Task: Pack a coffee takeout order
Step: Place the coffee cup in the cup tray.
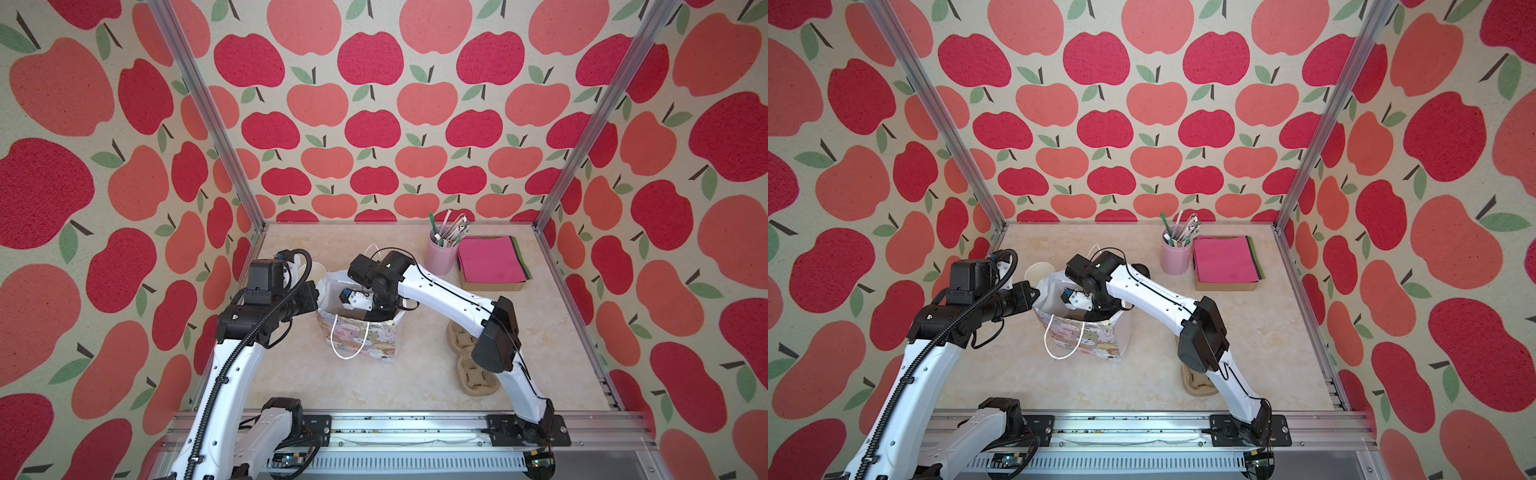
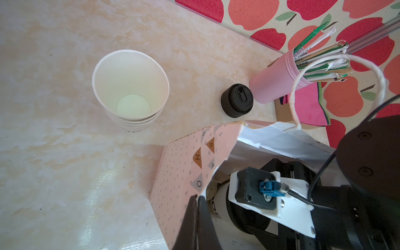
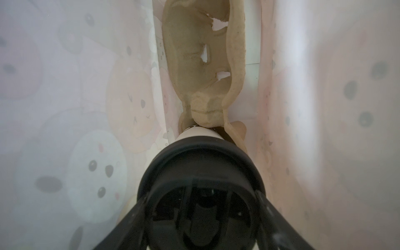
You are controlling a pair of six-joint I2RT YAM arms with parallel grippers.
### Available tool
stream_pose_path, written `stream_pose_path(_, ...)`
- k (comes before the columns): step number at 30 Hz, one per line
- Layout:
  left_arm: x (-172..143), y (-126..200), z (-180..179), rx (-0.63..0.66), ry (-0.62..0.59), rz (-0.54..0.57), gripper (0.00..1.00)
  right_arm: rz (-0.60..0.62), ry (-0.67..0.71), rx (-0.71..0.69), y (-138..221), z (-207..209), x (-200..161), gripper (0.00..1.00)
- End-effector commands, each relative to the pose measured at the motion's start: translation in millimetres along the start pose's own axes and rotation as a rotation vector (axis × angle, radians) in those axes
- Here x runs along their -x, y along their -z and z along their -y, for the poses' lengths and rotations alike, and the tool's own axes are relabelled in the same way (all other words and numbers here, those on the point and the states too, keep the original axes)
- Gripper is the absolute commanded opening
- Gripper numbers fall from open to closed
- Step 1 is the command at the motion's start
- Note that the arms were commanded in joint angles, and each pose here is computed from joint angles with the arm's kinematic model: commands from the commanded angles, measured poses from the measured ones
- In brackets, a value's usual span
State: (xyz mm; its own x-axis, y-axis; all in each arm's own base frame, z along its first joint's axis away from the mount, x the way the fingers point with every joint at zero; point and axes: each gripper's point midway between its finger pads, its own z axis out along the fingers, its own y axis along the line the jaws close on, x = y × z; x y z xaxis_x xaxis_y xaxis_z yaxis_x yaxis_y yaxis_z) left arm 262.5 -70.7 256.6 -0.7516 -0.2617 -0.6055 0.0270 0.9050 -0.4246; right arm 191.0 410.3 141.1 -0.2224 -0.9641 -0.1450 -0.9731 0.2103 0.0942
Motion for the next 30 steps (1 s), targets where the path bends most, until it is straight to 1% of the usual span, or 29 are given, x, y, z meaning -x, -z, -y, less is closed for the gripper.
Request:
stream_pose_path(1,-8.9,-2.5,-6.6,0.02,-0.006,-0.025,0.0,-0.149,-0.015,0.007,-39.4,0.3,-22.9,0.59)
stream_pose_path(7,-9.3,-1.3,-10.1,0.045,-0.014,-0.036,0.0,-0.129,-0.012,0.004,-30.6,-0.5,-19.4,0.6)
stream_pose_path(16,-8.8,1.4,-13.6,0.075,-0.023,-0.046,0.0,-0.07,0.018,-0.02,-4.4,-5.1,-9.1,0.63)
stream_pose_path(18,-8.6,2.2,-14.5,0.084,-0.026,-0.05,0.0,-0.059,0.024,-0.023,1.2,-6.3,-7.4,0.65)
stream_pose_path(23,-8.8,4.4,-17.5,0.114,-0.039,-0.065,0.0,-0.025,0.041,-0.037,16.1,-9.9,-1.7,0.79)
stream_pose_path(30,-6.3,6.3,-16.2,0.142,-0.07,-0.081,0.0,0.073,0.066,-0.049,44.8,-17.8,14.1,0.86)
